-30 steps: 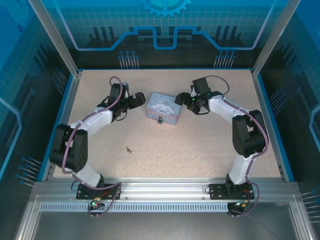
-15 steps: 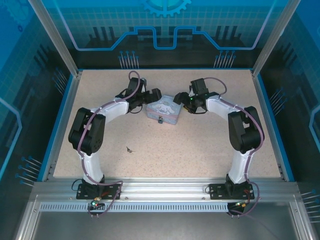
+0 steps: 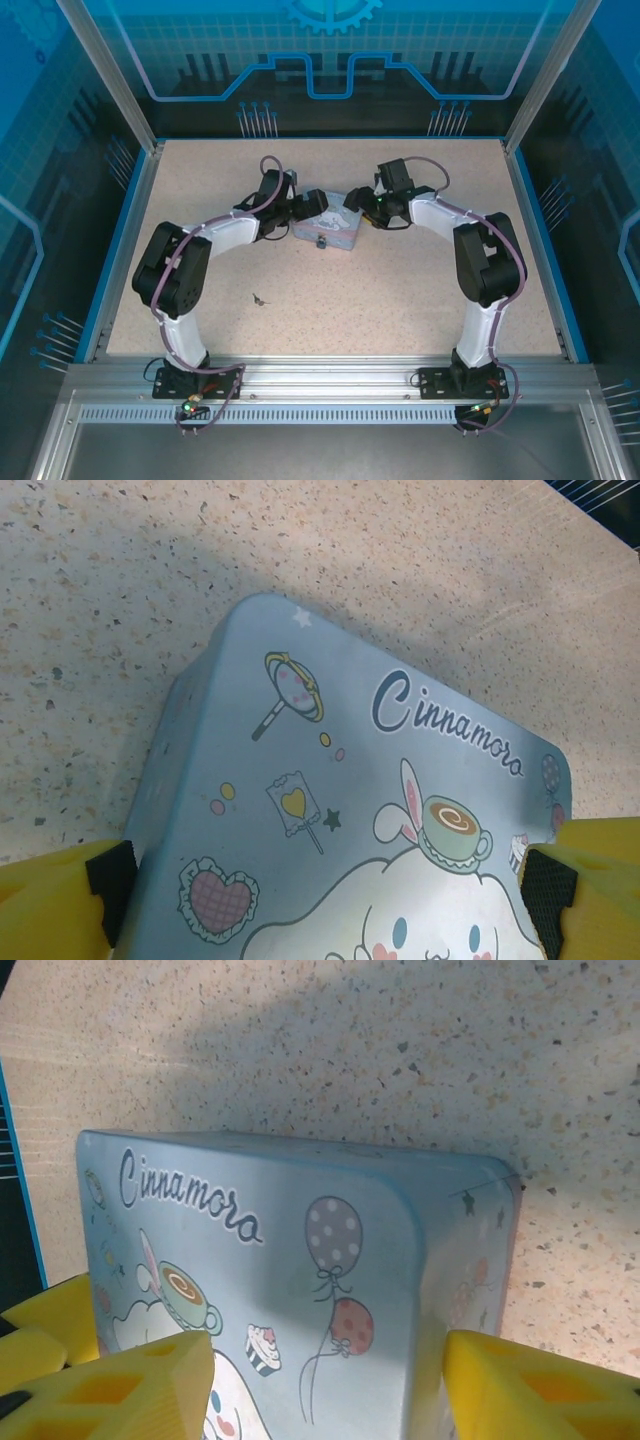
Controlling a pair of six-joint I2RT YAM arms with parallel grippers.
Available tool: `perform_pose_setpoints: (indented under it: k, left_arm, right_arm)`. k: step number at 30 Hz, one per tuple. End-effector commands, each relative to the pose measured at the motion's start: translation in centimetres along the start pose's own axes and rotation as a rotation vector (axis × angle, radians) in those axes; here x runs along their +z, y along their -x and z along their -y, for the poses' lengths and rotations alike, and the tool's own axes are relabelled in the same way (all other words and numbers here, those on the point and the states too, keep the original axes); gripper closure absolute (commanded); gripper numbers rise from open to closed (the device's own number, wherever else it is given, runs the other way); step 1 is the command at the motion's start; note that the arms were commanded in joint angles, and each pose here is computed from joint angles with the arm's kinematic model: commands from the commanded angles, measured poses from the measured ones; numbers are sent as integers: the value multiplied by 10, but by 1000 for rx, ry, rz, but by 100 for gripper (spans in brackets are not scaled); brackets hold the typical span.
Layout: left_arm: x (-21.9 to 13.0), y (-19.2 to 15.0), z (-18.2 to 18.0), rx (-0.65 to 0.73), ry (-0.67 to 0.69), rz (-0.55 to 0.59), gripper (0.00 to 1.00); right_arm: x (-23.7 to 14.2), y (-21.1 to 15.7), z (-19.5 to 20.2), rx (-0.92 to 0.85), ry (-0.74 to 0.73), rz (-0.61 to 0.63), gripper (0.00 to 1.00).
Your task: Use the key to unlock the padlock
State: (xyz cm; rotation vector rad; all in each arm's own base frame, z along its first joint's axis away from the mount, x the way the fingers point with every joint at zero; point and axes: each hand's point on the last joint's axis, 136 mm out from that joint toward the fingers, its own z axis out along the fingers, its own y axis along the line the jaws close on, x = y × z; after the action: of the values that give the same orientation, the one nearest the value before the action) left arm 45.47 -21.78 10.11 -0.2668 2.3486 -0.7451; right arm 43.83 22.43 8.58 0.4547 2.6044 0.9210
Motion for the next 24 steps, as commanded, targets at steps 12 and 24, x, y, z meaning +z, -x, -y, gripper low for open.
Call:
perform_pose_setpoints:
  k: [12, 24]
  left_arm:
    - [-43, -44, 33, 3, -96, 25, 1]
    - [-51, -77, 18, -22, -58, 22, 1]
  right_arm:
    - [-15, -52, -11, -73, 19, -53, 37]
    - [-23, -70, -2, -68, -13, -48, 30]
